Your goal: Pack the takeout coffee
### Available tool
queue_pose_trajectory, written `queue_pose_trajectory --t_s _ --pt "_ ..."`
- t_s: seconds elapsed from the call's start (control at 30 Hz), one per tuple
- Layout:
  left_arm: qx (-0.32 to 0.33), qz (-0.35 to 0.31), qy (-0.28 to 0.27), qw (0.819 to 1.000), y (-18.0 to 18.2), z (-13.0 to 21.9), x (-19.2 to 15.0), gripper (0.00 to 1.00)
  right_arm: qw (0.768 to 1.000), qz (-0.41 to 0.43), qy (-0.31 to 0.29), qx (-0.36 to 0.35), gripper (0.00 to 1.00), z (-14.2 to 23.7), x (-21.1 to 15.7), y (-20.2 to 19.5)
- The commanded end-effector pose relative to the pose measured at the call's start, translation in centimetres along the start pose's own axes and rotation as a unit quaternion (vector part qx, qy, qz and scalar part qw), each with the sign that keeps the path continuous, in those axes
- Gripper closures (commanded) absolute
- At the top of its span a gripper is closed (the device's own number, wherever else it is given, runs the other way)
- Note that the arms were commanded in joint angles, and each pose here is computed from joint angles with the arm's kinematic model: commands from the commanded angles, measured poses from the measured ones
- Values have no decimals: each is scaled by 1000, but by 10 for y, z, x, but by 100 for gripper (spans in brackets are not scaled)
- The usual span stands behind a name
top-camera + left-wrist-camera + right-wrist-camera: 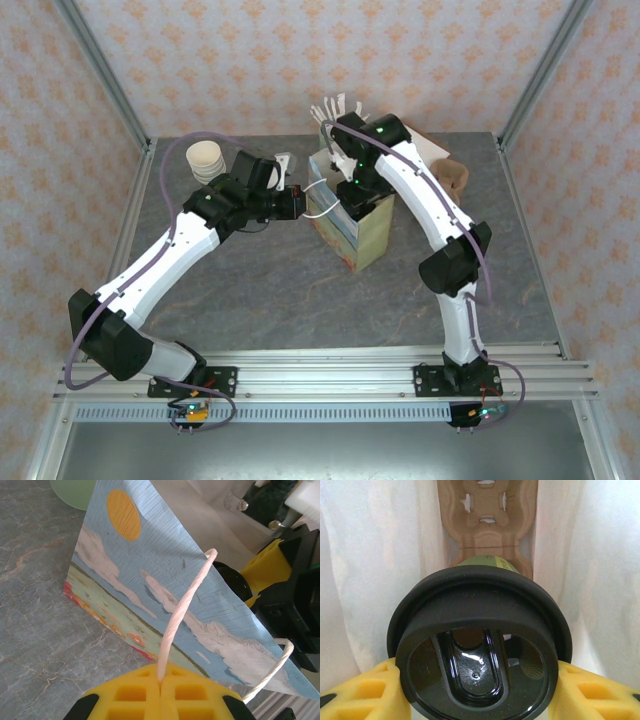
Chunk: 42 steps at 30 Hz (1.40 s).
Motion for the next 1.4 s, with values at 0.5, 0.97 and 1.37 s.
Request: queue_pose_trajectory --t_s 0.5,0.97,1.37 --pt "-10 -5 2 1000 -7 7 1 100 999 15 41 -27 55 -7 -8 -1" --pt "-6 -7 -1 1000 -6 9 1 100 998 -4 59 -20 55 -17 -8 -4" --pt "-5 -6 0 1000 -5 9 0 100 997 -12 72 -17 55 -28 -6 -9"
Point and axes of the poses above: each hand's point on the last joint's axis, 136 mm out from that joint toward the fingers, its own z axis back along the fingers, its own y axis along the line the jaws close on, x = y × z, the point moved 10 cm from there along z, back along the fingers, and after that the axes turned 1 degree about z, right-handed, at the moved point
